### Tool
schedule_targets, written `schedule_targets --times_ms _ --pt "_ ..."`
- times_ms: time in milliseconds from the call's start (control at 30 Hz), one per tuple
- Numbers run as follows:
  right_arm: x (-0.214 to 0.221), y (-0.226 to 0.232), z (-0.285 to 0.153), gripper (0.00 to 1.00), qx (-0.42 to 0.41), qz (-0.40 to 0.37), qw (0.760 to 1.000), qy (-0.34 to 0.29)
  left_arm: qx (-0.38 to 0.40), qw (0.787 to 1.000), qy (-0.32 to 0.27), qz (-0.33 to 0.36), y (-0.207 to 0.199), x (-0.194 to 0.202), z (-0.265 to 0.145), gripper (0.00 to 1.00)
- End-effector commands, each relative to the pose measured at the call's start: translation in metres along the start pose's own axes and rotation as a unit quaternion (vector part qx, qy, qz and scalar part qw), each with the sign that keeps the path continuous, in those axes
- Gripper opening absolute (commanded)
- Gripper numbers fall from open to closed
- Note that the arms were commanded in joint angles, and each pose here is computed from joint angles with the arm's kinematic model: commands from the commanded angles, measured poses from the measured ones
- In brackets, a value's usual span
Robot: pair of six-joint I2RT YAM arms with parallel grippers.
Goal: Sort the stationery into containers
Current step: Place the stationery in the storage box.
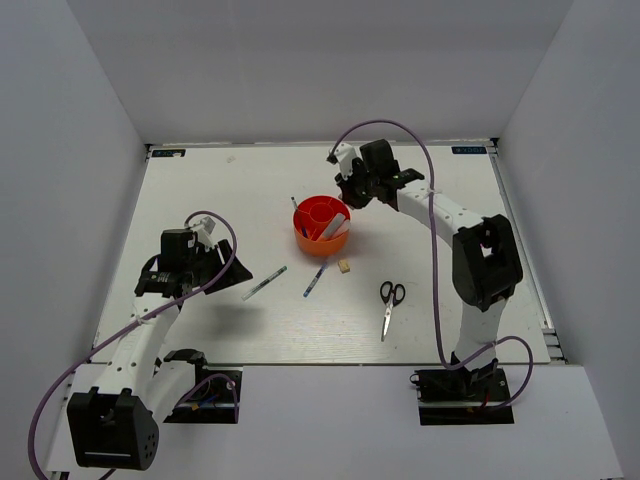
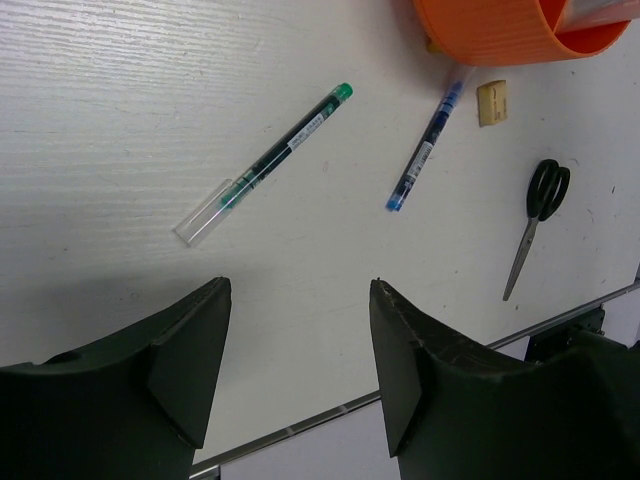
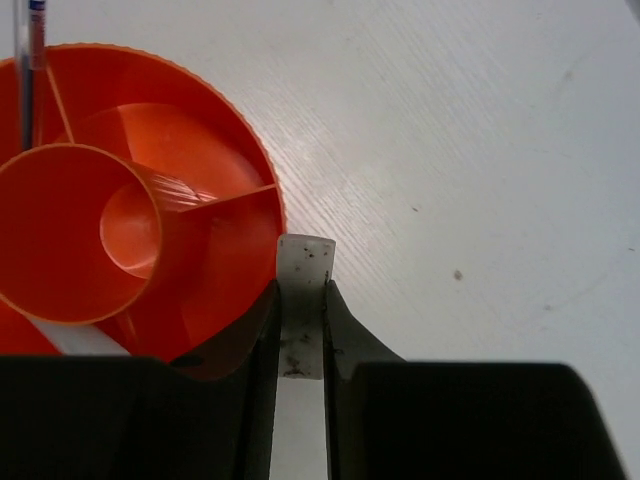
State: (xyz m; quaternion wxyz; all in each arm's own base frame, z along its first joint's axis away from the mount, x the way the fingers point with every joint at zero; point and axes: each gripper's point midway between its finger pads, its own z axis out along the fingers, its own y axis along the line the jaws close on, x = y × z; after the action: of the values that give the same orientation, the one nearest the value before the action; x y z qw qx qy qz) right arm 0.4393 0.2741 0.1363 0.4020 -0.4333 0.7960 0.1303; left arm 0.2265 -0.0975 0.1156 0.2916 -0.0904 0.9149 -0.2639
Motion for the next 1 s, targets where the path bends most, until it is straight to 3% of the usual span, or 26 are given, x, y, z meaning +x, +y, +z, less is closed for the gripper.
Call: schedule_targets --times_ms 0,467,533,567,633,733,967 --pt "-0.03 0.011 -0.003 0.0 -0.044 0.013 0.998 -0.048 0.011 1.0 -0.002 0.007 -0.003 -0.001 -0.001 0.68" --pt "-0.021 0.033 0.0 0.0 -0.088 0.049 0.994 -0.045 0.014 1.0 -0.001 0.009 -0.004 0.0 -0.001 0.68" --pt "-0.017 0.032 0.006 0.1 -0.086 0.056 0.994 -0.039 0.012 1.0 -0.001 0.007 -0.004 0.0 -0.001 0.68" --pt "-0.016 0.031 0.006 0.23 -0.085 0.063 0.994 -0.036 0.014 1.0 0.001 0.007 -0.004 0.0 -0.001 0.68" --pt "-0.017 0.03 0.004 0.34 -0.082 0.064 0.994 -0.038 0.014 1.0 -0.002 0.008 -0.004 -0.001 -0.001 0.68" --pt "-0.017 0.03 0.001 0.41 -0.08 0.067 0.994 -0.037 0.014 1.0 -0.001 0.008 -0.004 -0.001 -0.001 0.68" --pt "-0.025 0.021 -0.012 0.44 -0.054 0.074 0.995 -0.05 0.014 1.0 -0.001 0.008 -0.004 -0.001 -0.001 0.68"
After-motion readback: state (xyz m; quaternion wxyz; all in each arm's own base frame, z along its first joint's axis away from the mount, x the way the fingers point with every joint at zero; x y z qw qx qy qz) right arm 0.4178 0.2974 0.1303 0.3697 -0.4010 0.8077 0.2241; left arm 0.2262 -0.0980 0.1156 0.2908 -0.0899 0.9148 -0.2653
